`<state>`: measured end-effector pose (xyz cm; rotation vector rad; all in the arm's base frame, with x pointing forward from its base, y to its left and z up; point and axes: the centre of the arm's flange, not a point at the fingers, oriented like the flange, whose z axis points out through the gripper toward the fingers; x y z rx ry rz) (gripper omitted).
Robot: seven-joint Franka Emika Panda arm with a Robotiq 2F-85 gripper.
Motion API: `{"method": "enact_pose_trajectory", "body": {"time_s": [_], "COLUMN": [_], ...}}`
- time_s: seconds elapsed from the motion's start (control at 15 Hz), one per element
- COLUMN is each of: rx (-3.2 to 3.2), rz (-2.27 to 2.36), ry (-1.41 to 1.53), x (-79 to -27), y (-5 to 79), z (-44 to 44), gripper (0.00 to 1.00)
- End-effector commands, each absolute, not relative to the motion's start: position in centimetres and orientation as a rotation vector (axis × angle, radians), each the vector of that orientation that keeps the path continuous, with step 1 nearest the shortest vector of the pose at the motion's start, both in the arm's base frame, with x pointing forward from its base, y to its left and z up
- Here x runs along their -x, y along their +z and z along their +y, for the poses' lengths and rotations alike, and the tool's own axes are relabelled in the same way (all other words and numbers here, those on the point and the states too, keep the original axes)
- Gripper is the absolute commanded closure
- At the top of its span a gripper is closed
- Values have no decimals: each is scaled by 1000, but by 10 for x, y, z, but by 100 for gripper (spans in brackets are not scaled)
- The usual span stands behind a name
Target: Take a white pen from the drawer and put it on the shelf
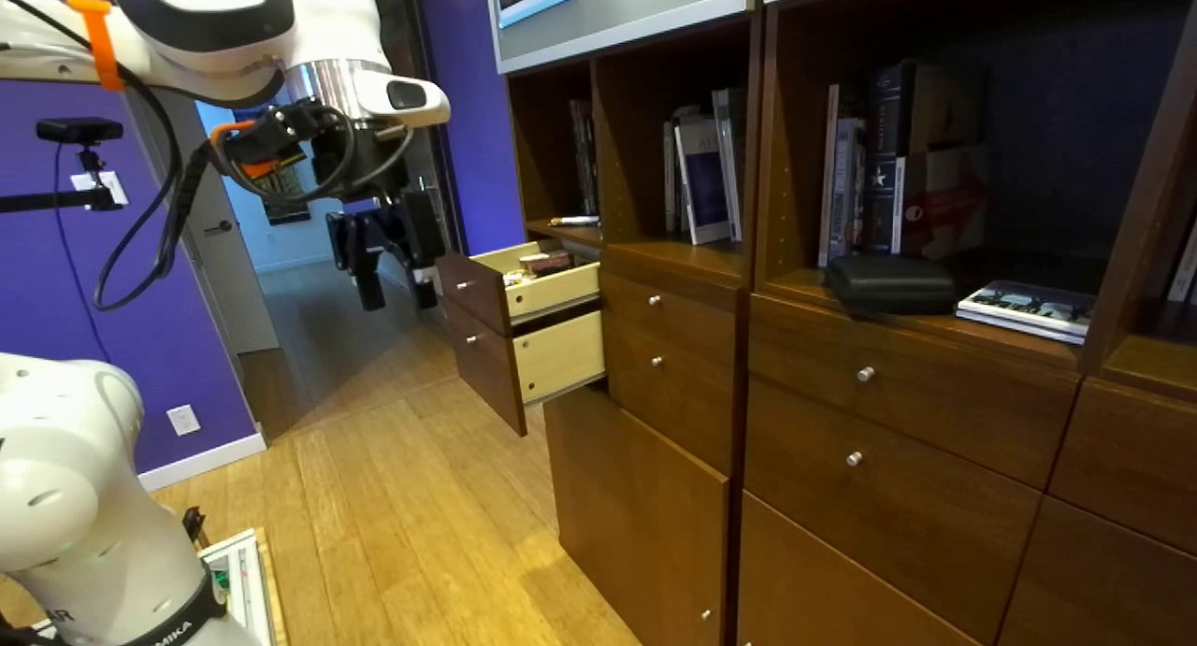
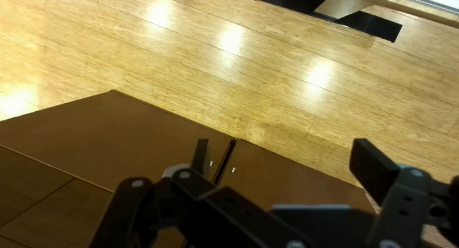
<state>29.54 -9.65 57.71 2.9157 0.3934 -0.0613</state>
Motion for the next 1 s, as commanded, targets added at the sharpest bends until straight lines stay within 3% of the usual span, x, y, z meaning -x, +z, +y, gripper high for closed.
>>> {"method": "enact_pose_trajectory", "body": {"time_s": [0.0,0.6,0.93], "rx": [-2898,-2774,-2812], "rz": [389,835,920], "ry": [-66,26,119], "x": [-299,-305,-342], "y": [580,627,646], "z": [-91,107,186], "gripper": [0,0,0]}}
